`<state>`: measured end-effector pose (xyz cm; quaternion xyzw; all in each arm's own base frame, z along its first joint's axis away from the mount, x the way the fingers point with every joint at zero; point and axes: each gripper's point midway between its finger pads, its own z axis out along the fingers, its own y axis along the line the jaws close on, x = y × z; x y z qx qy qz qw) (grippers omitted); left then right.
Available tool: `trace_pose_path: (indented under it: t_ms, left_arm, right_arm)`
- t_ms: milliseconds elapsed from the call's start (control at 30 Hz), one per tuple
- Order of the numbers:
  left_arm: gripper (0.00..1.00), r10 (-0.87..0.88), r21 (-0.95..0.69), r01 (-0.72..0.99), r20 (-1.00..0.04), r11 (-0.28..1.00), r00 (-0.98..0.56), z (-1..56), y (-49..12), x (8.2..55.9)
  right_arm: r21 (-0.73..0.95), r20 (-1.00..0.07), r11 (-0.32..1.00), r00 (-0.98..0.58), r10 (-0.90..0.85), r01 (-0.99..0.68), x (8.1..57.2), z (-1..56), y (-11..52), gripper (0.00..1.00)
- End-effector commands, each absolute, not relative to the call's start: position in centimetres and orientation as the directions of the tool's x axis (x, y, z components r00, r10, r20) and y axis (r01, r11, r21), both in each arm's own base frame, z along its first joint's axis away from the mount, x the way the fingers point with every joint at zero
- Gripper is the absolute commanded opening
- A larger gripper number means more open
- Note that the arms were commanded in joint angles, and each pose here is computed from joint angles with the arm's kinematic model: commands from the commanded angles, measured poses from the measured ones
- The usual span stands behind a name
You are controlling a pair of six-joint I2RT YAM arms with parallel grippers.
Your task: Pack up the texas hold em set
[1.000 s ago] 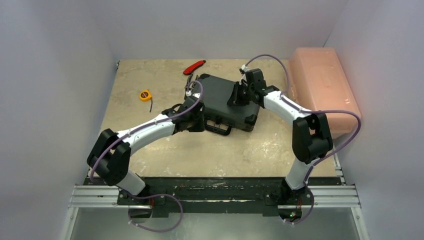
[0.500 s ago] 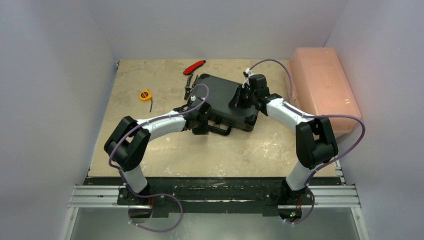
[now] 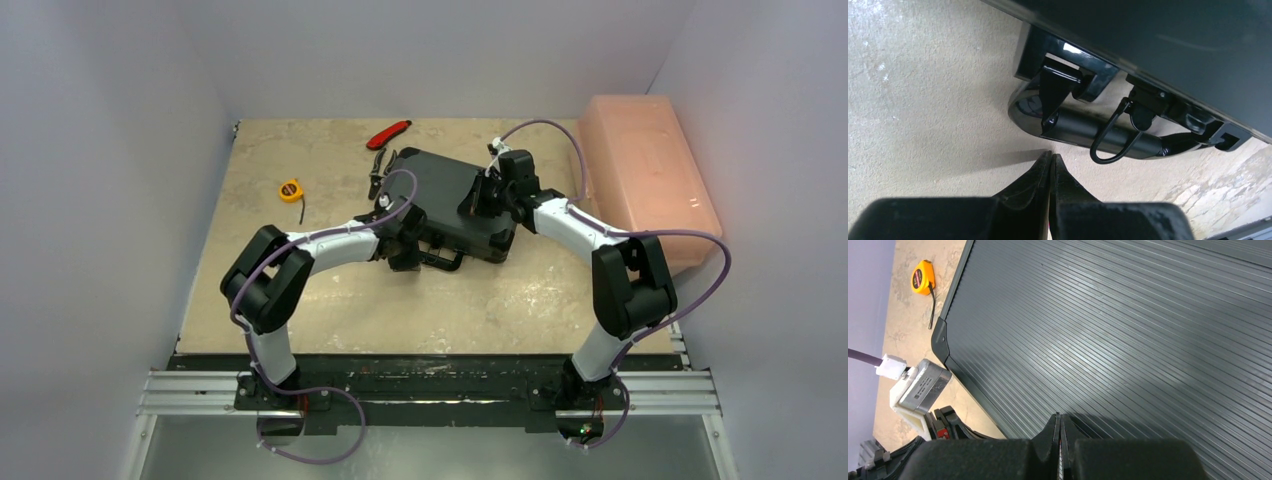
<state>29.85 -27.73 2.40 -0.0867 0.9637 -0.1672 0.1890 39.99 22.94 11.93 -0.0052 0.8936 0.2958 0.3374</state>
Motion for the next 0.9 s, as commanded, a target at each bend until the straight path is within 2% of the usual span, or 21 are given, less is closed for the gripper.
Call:
trace_pose_path:
  t_ms: [0, 867]
  left_arm:
    - [0.00, -0.320, -0.405, -0.160, -0.367, 0.900, -0.873, 3.4, -28.7, 32.1]
    - [0.00, -0.382, -0.504, -0.155, -0.385, 0.850, -0.840, 5.8, -30.3, 33.4]
  right_arm:
    - [0.497, -0.525, 0.854, -0.837, 0.153, -0.155, 37.6, 8.7, 22.1, 0.00]
    - [0.482, -0.505, 0.866, -0.850, 0.150, -0.134, 37.2, 7.5, 21.6, 0.00]
